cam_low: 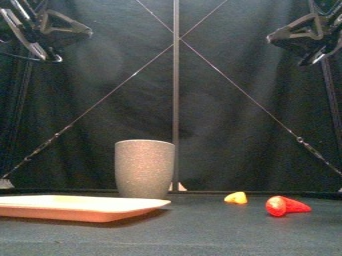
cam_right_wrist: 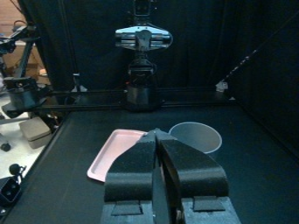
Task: Pick the red chile then place it in the grey bowl
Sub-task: Pick the red chile
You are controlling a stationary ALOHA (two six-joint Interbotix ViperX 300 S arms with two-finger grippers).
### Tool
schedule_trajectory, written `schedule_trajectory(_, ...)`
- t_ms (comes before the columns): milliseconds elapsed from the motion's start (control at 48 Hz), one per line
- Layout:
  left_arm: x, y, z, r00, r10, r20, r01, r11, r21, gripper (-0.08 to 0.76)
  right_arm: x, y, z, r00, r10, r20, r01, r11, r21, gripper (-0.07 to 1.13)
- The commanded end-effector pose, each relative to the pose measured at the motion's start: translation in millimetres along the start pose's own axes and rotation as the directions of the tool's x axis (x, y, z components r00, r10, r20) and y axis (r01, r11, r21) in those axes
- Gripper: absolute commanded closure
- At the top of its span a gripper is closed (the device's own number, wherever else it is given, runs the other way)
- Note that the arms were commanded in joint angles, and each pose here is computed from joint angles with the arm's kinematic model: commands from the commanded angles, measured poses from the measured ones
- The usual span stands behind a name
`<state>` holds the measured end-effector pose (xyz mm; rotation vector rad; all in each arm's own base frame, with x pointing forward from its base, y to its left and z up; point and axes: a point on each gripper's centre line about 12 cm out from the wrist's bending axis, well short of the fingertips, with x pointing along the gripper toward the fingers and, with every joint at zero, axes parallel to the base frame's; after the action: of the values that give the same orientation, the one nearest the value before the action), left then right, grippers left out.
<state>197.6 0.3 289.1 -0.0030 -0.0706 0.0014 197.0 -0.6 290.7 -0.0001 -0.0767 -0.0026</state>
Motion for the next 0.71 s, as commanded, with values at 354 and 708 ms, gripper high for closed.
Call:
schedule_trajectory(354,-4.0,3.0,5.9,0.999,0.014,0.031,-0.015,1.0,0.013,0.692,66.6,25.8,-18.1,0.95,0.095,-0.297,-0.082,0.995,0.058,0.98)
schedule_trajectory(708,-5.1,8.1,1.0,0.999,0.041,0.019,-0.041,0.999,0.014,0.692,97.7,52.6,-87.3,0.775,0.143,-0.615,-0.127,0.989,0.07,0.46)
